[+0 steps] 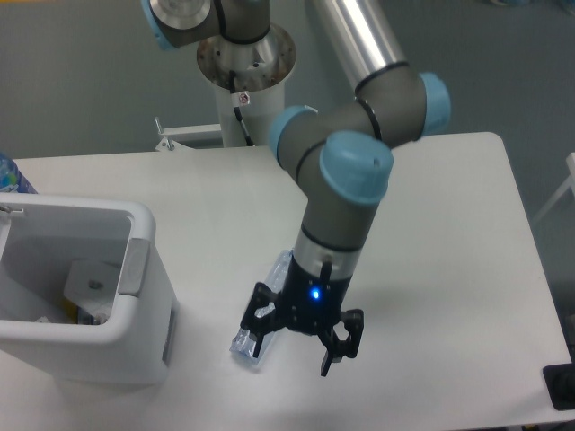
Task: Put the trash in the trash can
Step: 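Move the gripper back over the clear water bottle, then lower the gripper around the bottle's blue cap end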
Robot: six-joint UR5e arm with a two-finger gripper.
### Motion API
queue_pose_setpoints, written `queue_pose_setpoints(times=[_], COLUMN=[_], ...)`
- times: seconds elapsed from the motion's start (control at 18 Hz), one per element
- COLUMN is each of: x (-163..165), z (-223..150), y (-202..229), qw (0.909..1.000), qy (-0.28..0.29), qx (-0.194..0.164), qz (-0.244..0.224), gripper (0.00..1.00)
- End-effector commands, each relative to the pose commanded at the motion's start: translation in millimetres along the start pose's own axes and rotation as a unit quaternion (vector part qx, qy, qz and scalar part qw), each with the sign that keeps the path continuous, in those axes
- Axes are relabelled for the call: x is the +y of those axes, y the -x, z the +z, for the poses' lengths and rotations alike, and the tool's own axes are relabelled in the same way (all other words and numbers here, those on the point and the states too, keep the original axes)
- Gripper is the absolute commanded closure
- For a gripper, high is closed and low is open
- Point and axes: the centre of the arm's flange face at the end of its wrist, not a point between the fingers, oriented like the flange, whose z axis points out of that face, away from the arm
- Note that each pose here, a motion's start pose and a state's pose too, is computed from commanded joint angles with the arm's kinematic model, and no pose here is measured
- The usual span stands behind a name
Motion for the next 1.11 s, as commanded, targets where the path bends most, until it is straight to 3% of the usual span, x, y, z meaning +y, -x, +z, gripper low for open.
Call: queue_pose_setpoints(times=[0.22, 0.39, 0.56, 1.11], x=[2.1, 8.9, 18.0, 30.6], z=[34.3, 60.8, 81.2, 135.1], y=[-13.8, -23.8, -35.3, -52.3], qw=[0.9975, 0.9918, 0.9852, 0.9701], qy=[0.071, 0.127, 0.168, 0.232], qx=[0.005, -0.01, -0.003, -0.021], qz=[0.001, 0.01, 0.035, 0.068], gripper=[0.0, 0.0, 0.0, 0.0])
